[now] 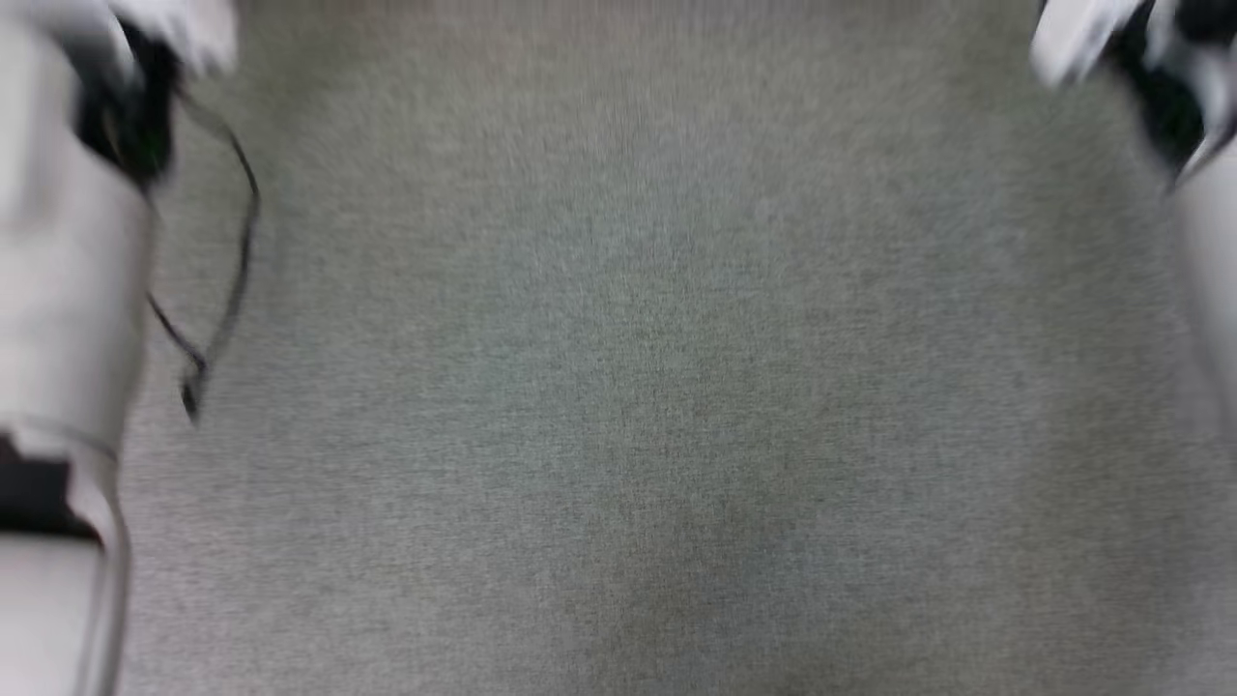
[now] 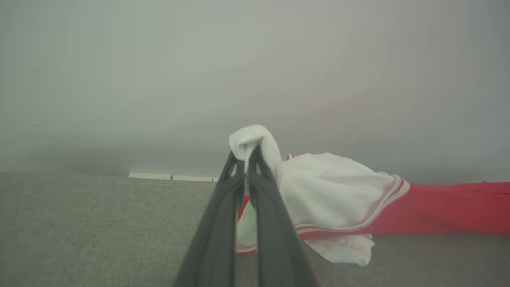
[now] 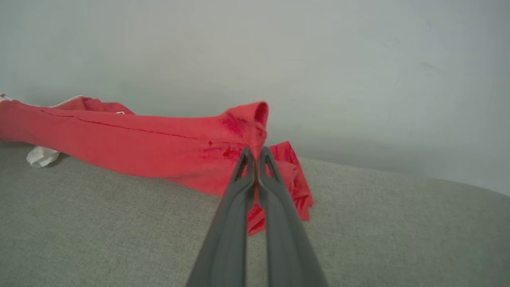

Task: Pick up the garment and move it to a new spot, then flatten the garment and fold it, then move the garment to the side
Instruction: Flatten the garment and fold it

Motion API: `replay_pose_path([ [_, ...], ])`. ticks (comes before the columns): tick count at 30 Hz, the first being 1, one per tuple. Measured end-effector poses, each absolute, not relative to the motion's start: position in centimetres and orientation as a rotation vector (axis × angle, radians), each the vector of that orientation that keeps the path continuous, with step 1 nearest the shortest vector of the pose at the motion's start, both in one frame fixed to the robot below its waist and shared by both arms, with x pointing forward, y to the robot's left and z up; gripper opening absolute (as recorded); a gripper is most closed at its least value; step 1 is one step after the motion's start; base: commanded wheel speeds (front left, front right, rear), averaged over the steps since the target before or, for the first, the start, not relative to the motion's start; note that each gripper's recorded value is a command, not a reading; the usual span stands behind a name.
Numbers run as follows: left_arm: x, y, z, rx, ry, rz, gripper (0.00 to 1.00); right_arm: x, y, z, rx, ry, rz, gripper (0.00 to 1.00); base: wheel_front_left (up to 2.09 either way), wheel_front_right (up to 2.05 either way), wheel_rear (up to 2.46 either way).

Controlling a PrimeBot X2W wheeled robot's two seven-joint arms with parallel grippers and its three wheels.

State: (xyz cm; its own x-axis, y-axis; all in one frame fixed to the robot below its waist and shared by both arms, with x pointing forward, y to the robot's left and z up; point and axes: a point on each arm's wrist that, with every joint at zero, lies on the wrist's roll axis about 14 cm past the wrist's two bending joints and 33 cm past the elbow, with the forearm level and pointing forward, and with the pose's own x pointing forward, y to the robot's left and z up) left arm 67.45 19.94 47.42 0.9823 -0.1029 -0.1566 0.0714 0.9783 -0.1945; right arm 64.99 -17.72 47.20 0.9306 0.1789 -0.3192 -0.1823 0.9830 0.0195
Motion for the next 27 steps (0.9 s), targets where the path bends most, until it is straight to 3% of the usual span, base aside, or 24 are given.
replay_pose_path([
  [14,49.2,22.0,42.6,-0.265,0.300,-0.039,0.00,48.1,-18.6,43.8,0.084,0.466,0.212,0.00,0.00,0.00,0.00],
  [27,33.9,21.6,43.8,-0.289,0.416,0.019,0.00,32.8,-19.4,41.4,0.165,0.582,0.152,0.00,0.00,0.00,0.00],
])
